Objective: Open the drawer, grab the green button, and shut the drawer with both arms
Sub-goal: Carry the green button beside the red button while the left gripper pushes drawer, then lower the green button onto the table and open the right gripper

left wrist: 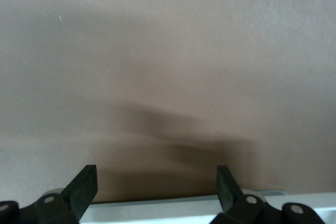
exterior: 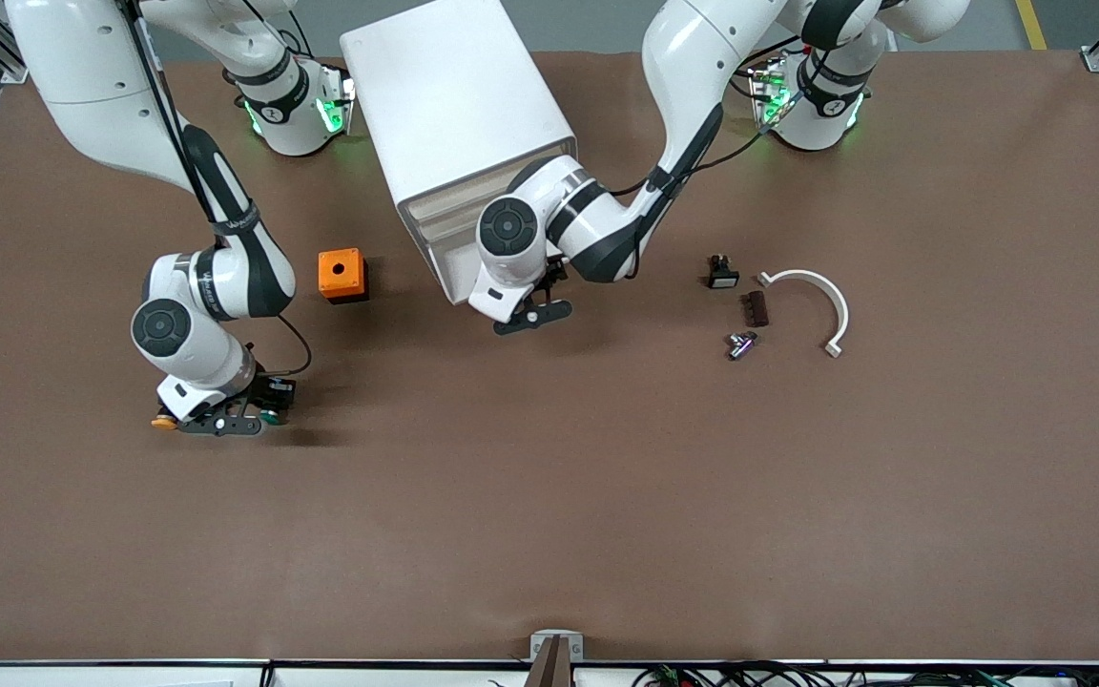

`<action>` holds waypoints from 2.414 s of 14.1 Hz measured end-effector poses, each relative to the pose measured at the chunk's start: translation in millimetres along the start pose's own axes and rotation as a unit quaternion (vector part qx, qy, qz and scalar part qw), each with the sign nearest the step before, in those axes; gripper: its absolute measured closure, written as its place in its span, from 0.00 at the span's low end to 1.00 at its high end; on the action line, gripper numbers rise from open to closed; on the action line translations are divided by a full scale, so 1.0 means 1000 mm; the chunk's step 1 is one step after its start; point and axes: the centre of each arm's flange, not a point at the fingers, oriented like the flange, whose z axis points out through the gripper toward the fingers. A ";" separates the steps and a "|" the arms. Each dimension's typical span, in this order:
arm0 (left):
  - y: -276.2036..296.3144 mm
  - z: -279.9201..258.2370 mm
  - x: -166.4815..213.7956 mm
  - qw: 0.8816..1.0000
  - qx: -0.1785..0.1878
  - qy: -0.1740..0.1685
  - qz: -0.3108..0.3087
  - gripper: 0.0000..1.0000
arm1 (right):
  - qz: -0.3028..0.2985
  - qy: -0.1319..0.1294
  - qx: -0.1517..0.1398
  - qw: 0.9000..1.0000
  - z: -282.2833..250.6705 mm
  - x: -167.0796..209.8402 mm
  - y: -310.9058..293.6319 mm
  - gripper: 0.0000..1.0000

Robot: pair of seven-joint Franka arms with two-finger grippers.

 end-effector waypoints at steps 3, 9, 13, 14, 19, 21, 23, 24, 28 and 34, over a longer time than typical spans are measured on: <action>0.002 0.002 -0.006 1.000 0.000 -0.004 0.004 0.00 | -0.007 -0.004 0.003 1.000 -0.003 -0.008 -0.004 0.56; 0.011 0.011 -0.035 0.999 0.001 -0.023 0.024 0.00 | -0.010 -0.004 0.005 1.000 -0.003 -0.010 -0.008 0.56; 0.016 0.014 -0.052 0.999 0.001 -0.033 0.036 0.00 | -0.007 -0.004 0.008 1.000 -0.004 -0.010 -0.008 0.56; 0.017 0.015 -0.054 0.999 0.001 -0.034 0.037 0.00 | -0.006 -0.003 0.008 1.000 -0.004 -0.010 -0.008 0.56; 0.018 0.018 -0.062 0.998 0.003 -0.038 0.043 0.00 | -0.006 0.009 0.011 1.000 -0.012 -0.005 -0.011 0.22; 0.019 0.019 -0.064 0.998 0.003 -0.038 0.044 0.00 | -0.007 0.016 0.013 1.000 -0.021 -0.001 -0.013 0.02; 0.019 0.019 -0.064 0.998 0.003 -0.038 0.044 0.00 | -0.010 0.012 0.013 1.000 -0.037 0.005 -0.014 0.00; 0.019 0.019 -0.064 0.998 0.003 -0.038 0.044 0.00 | -0.013 0.001 0.012 1.000 -0.051 0.009 -0.015 0.00; 0.019 0.019 -0.064 0.998 0.003 -0.038 0.044 0.00 | -0.016 -0.031 0.005 0.999 -0.137 0.031 -0.008 0.00; 0.009 0.003 -0.024 0.999 -0.013 -0.036 0.017 0.00 | -0.045 -0.091 0.011 0.995 -0.257 0.034 0.077 0.00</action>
